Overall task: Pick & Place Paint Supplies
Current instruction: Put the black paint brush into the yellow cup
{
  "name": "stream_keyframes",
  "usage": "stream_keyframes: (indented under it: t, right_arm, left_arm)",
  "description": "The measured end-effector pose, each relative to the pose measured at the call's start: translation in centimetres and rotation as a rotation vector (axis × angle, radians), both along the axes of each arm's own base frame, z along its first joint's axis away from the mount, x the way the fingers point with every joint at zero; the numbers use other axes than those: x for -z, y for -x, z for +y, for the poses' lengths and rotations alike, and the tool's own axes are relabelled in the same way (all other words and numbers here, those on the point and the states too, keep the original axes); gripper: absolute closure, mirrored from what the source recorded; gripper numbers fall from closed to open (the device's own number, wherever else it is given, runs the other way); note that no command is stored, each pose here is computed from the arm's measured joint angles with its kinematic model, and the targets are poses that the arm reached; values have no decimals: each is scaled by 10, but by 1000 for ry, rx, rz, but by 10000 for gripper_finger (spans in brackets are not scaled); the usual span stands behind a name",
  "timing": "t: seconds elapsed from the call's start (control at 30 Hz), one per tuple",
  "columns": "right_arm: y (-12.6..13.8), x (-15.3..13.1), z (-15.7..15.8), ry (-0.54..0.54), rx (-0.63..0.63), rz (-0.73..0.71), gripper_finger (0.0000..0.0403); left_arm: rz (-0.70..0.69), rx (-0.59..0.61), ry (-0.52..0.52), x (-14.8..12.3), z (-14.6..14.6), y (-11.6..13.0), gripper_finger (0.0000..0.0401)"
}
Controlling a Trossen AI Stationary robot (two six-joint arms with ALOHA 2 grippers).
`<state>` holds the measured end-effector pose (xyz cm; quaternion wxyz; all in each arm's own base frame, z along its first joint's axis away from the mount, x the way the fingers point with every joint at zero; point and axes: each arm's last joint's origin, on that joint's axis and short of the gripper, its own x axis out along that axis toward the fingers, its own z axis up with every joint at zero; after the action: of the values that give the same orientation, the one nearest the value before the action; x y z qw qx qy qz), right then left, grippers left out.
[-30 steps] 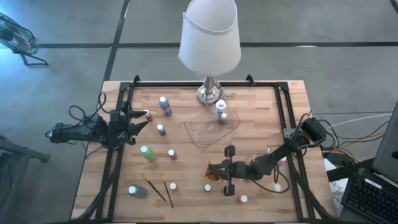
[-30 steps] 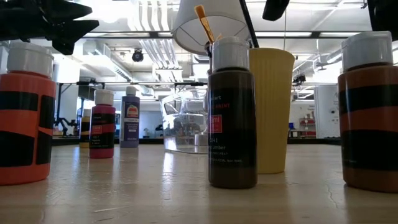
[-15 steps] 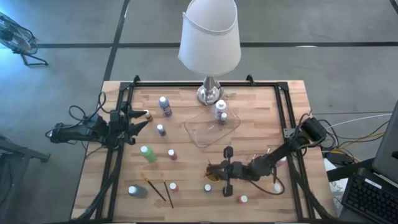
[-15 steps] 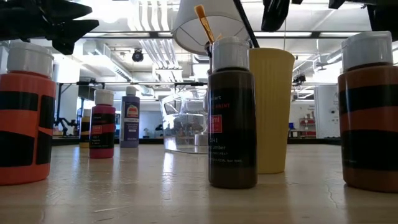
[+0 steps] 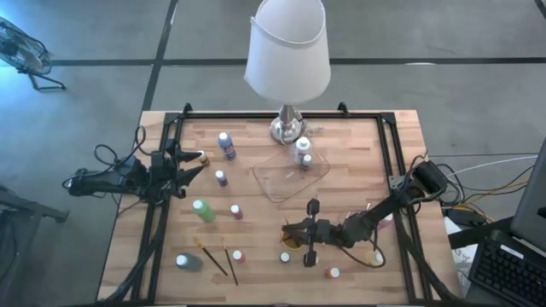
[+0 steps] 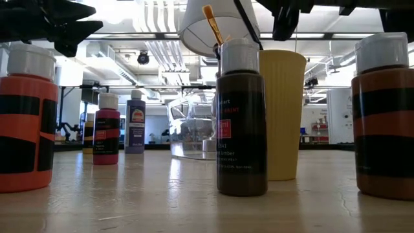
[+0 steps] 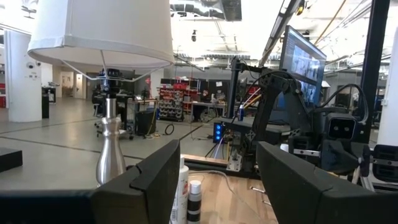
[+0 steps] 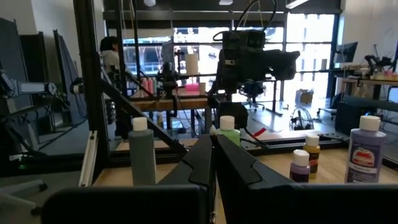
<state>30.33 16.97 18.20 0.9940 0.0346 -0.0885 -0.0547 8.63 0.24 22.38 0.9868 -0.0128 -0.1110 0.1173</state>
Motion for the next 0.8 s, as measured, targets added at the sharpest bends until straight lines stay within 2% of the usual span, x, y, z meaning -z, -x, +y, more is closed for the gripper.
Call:
stream_keyframes:
  t: [0.8]
  right_arm:
    - [-8, 8, 2, -7, 16, 114, 394]
  left_arm:
    - [-2, 0, 0, 0, 0, 0, 183]
